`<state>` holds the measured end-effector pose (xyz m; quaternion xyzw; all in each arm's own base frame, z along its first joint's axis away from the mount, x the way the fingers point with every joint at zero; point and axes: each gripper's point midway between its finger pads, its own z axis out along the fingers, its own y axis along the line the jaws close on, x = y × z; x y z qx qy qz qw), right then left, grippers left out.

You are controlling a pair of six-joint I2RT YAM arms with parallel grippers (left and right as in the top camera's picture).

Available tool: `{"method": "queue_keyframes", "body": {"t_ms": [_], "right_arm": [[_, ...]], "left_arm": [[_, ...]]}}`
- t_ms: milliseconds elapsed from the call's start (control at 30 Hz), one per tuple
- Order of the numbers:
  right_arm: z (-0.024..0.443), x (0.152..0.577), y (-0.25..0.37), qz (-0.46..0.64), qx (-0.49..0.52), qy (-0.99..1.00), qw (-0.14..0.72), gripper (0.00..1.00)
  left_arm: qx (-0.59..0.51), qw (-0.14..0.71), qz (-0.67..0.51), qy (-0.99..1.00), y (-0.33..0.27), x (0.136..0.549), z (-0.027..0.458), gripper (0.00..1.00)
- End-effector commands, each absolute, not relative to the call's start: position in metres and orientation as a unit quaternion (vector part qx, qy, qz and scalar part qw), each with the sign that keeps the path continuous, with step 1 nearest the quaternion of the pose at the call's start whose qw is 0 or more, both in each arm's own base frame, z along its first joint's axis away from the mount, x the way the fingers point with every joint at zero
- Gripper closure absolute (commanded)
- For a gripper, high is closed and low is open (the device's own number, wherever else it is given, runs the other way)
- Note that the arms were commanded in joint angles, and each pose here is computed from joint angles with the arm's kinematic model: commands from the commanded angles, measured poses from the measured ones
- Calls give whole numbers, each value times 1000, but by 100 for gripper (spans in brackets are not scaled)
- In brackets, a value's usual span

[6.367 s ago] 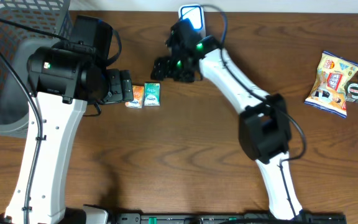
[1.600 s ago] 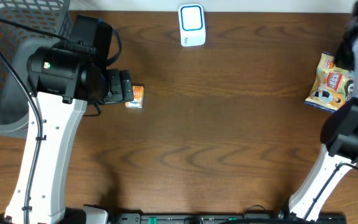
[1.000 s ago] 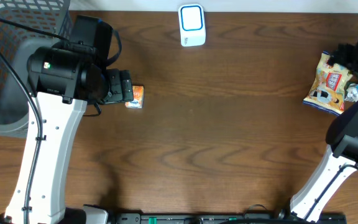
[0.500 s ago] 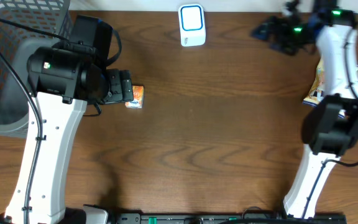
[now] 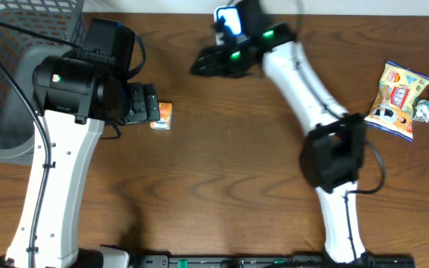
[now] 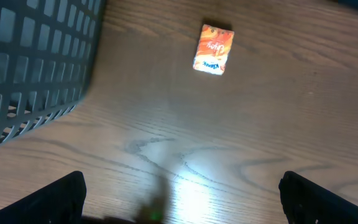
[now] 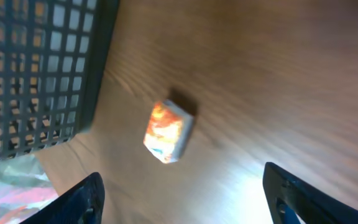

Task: Scan the item barcode
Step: 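Move the right gripper to the orange tissue pack and grasp it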

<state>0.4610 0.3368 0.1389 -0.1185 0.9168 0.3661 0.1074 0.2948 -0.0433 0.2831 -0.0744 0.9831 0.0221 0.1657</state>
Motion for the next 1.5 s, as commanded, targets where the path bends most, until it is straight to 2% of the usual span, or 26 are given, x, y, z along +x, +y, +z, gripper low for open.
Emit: {"method": "queue_keyframes", "body": {"t_ms": [0,233,467,733,933,1033,1167,1333,1467], "right_arm": [[97,451,362,335,-42,939,66,25],[61,422,413,337,-53,939,36,28],[43,411,421,313,-5,949,19,35],[20,399,426,279,3,960,30,38],[4,394,430,280,4,960,32,50],[-3,390,426,273,6,962,25,74],[-7,390,418,264,-3,964,20,99],[3,387,394,242,-27,970,9,99],[29,386,367,223,-45,974,6,99]], "left_arm": [[-77,163,25,983,-42,294,282,2],[-77,163,25,983,-42,294,282,2],[-77,163,25,983,-42,294,282,2],[-77,163,25,983,-42,294,282,2],[-77,163,25,983,-42,294,282,2],[-77,163,25,983,-42,294,282,2],[-77,163,25,983,-42,294,282,2],[-77,163,25,983,-42,294,282,2],[-77,163,25,983,-42,294,282,2]]}}
